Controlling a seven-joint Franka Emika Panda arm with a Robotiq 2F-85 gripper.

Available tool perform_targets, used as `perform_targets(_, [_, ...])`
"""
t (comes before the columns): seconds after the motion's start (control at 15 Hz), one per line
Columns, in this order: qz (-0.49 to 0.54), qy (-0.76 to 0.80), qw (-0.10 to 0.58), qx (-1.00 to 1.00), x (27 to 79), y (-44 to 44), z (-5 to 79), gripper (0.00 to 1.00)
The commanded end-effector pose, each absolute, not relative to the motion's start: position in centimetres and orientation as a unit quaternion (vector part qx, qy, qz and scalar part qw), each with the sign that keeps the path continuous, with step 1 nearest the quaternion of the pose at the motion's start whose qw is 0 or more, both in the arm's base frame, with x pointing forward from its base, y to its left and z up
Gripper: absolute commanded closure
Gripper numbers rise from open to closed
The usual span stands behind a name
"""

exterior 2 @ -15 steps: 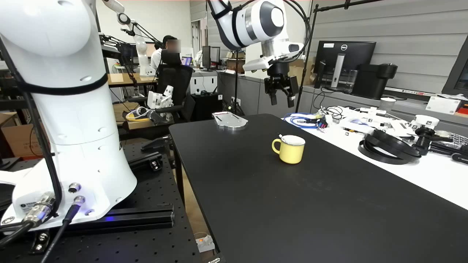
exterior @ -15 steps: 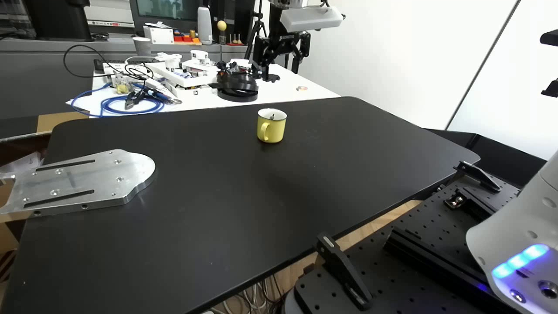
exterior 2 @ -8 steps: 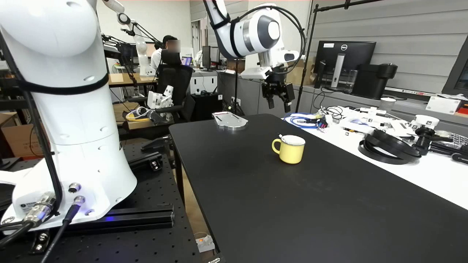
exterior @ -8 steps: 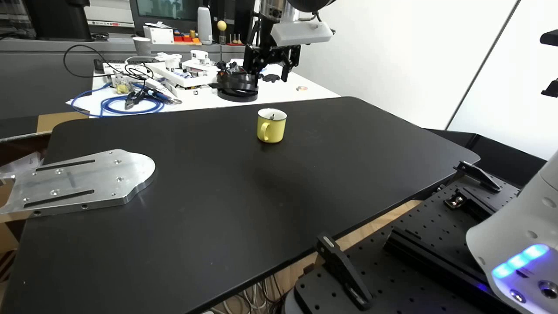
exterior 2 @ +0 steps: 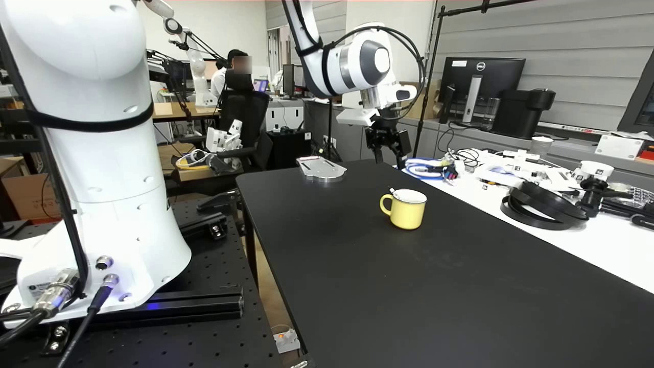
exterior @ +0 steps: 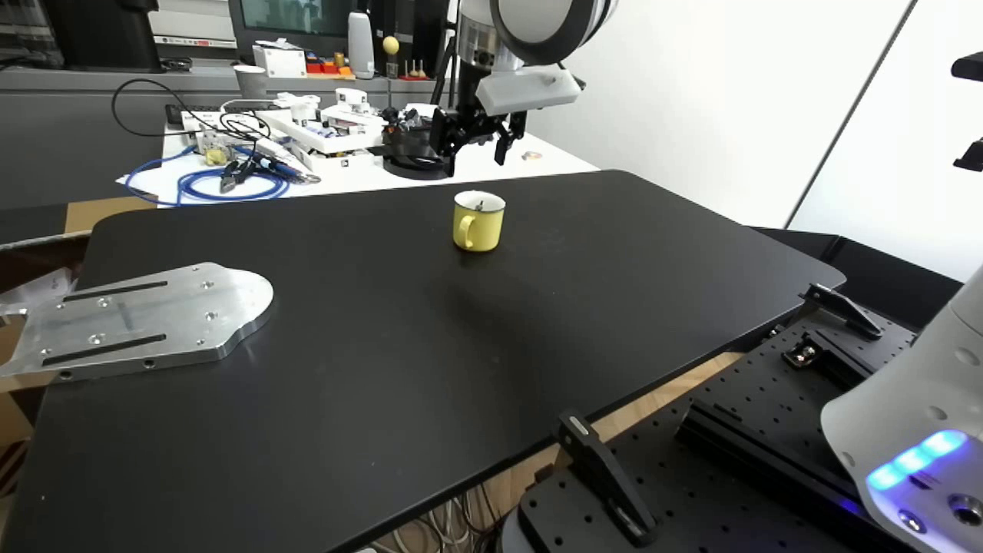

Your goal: Remove the black and white pen from the yellow mug

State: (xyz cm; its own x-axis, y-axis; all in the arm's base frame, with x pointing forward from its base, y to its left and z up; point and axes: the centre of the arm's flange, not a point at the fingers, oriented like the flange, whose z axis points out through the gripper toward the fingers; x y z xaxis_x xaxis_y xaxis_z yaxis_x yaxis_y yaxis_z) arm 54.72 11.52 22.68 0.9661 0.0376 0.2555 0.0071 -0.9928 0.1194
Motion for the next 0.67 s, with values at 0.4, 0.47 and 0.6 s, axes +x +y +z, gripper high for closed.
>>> perform_targets(0.4, [0.129, -0.012, 0.073, 0.989, 54.7, 10.5, 19.7, 0.0])
perform_targets(0.47, [0.129, -0.013, 0.072, 0.989, 54.8, 10.5, 19.4, 0.0])
perform_targets(0.6, [0.127, -0.014, 0.073, 0.989, 54.7, 10.4, 19.0, 0.0])
